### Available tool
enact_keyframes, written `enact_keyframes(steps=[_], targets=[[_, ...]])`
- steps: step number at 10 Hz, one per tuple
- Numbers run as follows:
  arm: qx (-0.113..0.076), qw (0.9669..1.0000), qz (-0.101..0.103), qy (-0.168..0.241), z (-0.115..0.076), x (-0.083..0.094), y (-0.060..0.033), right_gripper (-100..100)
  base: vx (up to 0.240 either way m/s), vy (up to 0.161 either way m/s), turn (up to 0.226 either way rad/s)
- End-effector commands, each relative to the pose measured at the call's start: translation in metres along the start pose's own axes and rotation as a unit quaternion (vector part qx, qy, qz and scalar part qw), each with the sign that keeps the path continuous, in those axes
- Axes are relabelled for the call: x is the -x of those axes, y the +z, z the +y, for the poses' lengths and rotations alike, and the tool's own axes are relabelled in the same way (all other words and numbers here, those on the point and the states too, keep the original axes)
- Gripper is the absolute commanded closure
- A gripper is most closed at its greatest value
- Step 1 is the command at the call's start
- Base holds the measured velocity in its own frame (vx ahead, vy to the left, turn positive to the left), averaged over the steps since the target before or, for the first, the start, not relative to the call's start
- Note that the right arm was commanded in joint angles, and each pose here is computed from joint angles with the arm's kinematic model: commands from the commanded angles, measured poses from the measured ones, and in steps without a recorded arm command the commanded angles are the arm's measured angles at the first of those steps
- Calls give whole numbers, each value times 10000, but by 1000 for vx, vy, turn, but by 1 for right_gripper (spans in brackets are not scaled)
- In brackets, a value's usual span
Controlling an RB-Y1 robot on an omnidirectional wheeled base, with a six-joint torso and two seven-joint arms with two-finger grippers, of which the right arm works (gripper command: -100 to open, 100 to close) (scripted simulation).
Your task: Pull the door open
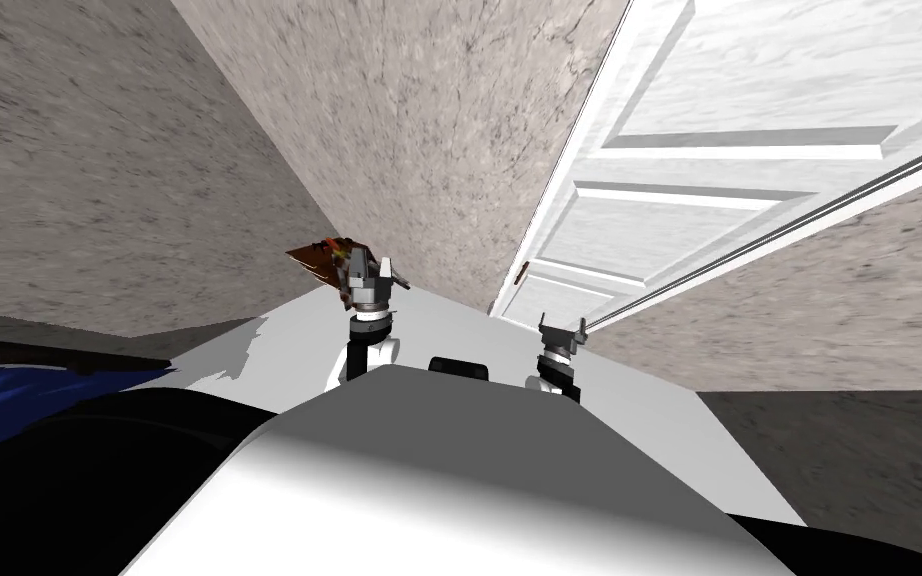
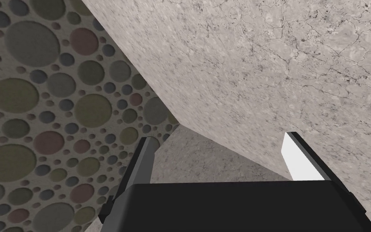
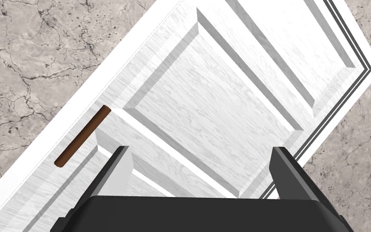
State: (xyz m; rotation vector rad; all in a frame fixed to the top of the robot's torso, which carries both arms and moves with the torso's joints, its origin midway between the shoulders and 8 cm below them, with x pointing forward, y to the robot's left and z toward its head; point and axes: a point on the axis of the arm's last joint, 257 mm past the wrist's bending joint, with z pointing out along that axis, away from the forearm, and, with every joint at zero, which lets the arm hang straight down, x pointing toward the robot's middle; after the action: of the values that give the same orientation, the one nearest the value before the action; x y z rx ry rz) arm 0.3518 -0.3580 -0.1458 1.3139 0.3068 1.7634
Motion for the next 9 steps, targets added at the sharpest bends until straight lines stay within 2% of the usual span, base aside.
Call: enact_keyframes(steps=[1, 5, 9], targets=[[-14, 9996, -143, 244, -24, 134, -56, -100, 91, -7, 162], [-10, 9956, -522, 782, -84, 521, -242, -100, 94, -15, 207], [67, 9875, -925, 1277, -104, 918, -463, -100, 105, -35, 201]])
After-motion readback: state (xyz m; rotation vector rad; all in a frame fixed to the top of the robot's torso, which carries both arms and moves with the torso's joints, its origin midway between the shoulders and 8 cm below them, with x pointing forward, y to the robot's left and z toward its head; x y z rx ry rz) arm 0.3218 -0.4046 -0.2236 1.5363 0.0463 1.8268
